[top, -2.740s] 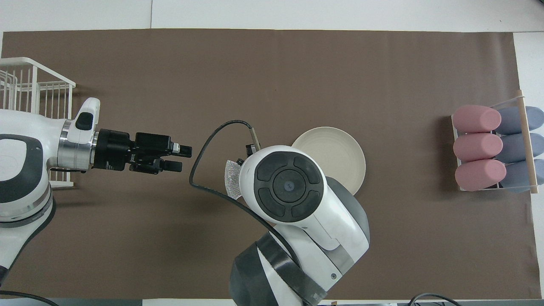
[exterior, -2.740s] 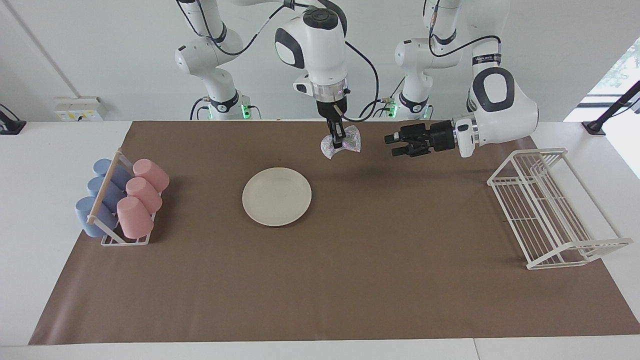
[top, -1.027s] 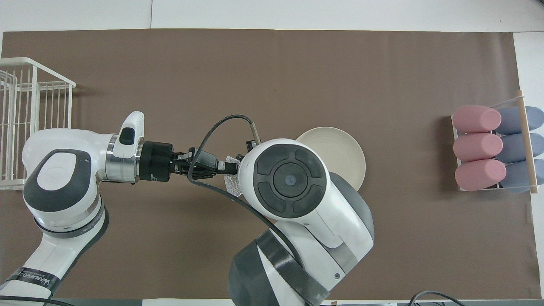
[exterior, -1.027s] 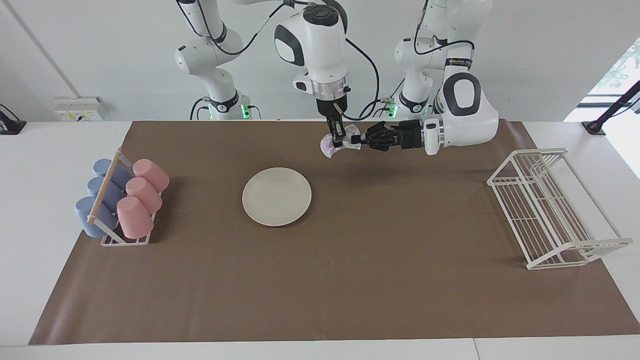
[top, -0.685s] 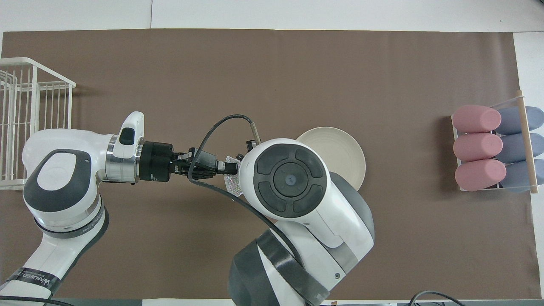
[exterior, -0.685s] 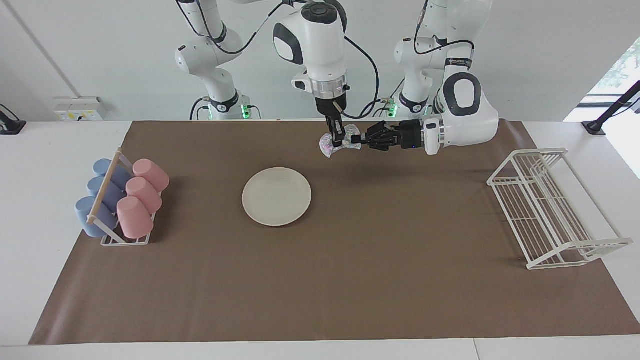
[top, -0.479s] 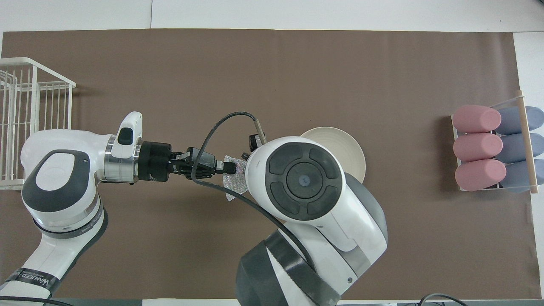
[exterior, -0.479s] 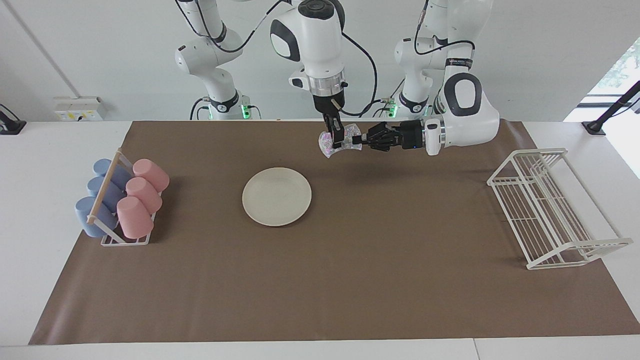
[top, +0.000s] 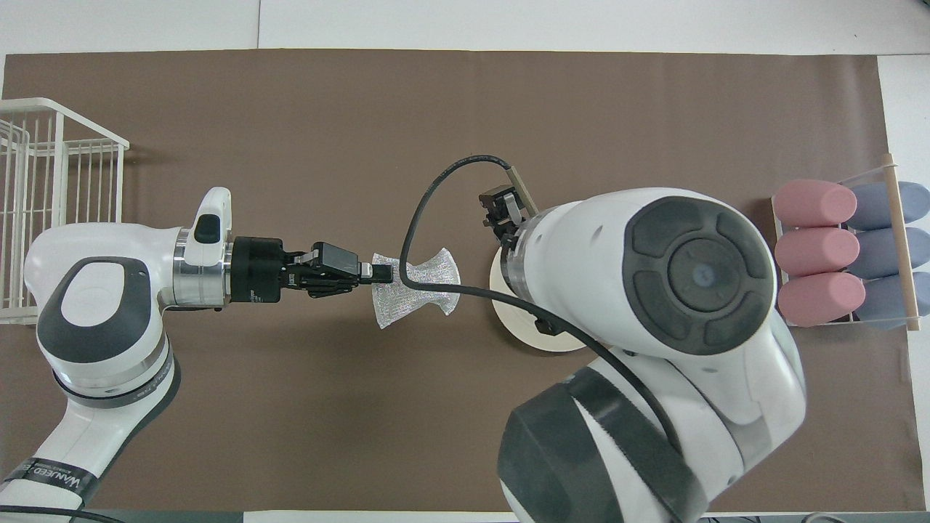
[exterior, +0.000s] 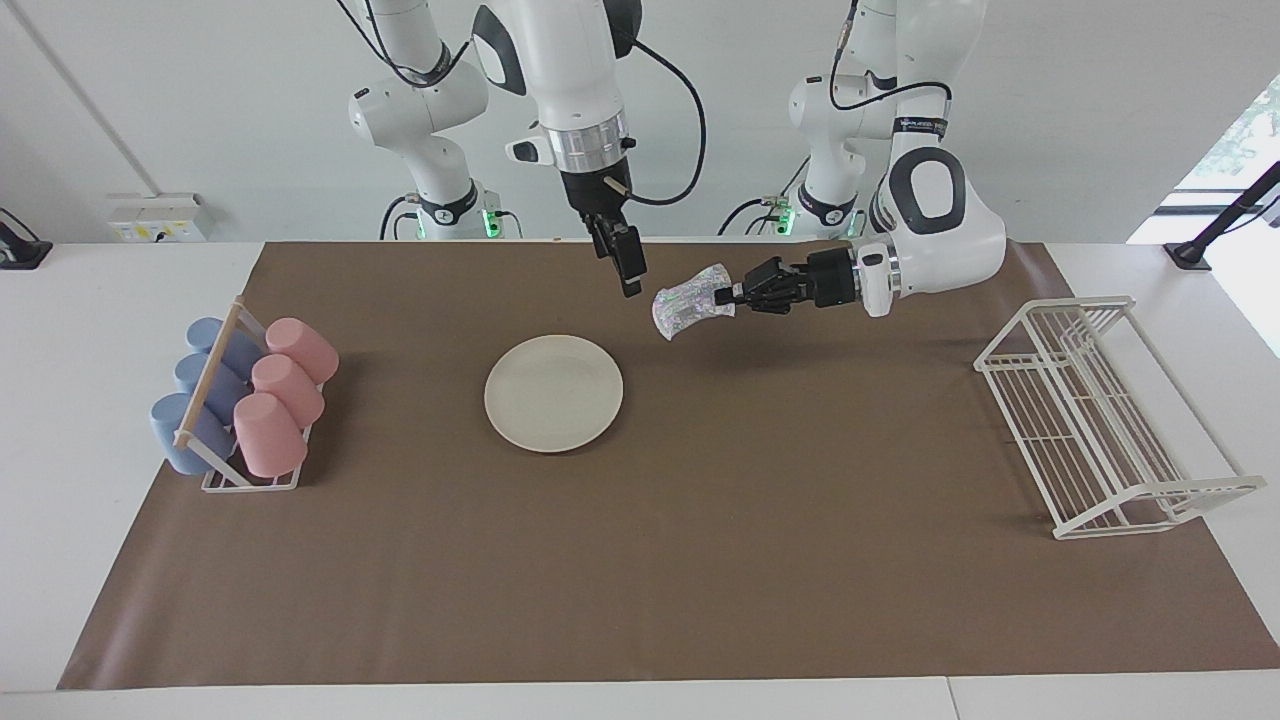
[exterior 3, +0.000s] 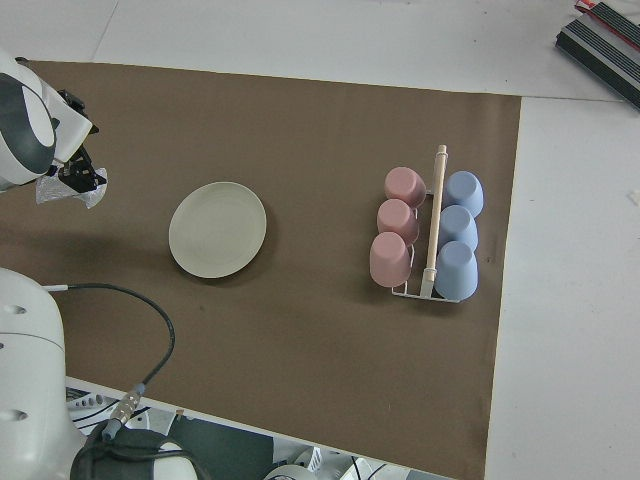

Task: Wipe plate with sponge

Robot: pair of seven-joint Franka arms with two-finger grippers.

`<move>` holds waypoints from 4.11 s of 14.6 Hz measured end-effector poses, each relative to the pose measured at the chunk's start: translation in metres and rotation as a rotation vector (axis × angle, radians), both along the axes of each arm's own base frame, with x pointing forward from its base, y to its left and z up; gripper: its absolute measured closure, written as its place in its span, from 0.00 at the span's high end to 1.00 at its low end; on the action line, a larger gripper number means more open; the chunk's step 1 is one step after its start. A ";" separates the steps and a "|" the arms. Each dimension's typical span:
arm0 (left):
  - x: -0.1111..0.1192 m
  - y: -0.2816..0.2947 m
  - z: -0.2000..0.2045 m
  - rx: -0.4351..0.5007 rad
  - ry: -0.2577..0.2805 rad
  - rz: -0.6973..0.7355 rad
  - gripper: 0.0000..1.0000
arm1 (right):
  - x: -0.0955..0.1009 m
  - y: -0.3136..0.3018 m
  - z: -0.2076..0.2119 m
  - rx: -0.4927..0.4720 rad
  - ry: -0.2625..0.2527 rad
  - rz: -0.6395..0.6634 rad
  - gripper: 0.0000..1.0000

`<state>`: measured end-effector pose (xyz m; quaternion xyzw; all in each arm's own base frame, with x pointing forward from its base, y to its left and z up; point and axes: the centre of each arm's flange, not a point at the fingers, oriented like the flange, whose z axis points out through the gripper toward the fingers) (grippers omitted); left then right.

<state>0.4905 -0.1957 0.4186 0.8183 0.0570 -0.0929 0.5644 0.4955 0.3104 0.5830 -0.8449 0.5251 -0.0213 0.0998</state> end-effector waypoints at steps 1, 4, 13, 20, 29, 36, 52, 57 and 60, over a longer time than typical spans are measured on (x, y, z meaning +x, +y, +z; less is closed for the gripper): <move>0.000 0.002 -0.002 0.036 0.000 -0.005 0.04 | -0.002 -0.011 -0.004 -0.029 0.019 0.064 1.00; 0.004 0.005 -0.003 0.156 0.013 0.006 0.04 | -0.006 -0.053 -0.022 -0.118 0.126 0.298 1.00; 0.014 -0.024 0.056 0.681 0.047 0.049 0.04 | 0.019 -0.200 -0.010 -0.132 0.152 0.804 1.00; 0.014 -0.004 0.091 1.198 -0.019 -0.035 0.04 | 0.028 -0.268 -0.007 -0.125 0.109 1.067 1.00; 0.016 0.045 0.095 1.870 -0.026 -0.167 0.04 | 0.033 -0.295 0.002 -0.160 0.116 1.153 1.00; 0.051 0.071 0.080 2.319 -0.089 -0.202 0.04 | 0.033 -0.327 0.003 -0.154 0.120 1.108 1.00; 0.150 0.153 -0.029 2.382 -0.157 -0.129 0.04 | 0.043 -0.351 0.017 -0.178 0.082 1.063 1.00; 0.151 0.149 -0.033 2.353 -0.163 -0.065 0.04 | 0.042 -0.365 0.022 -0.184 0.071 1.074 1.00; 0.150 0.148 -0.034 2.346 -0.159 -0.059 0.04 | 0.043 -0.364 0.022 -0.185 0.070 1.076 1.00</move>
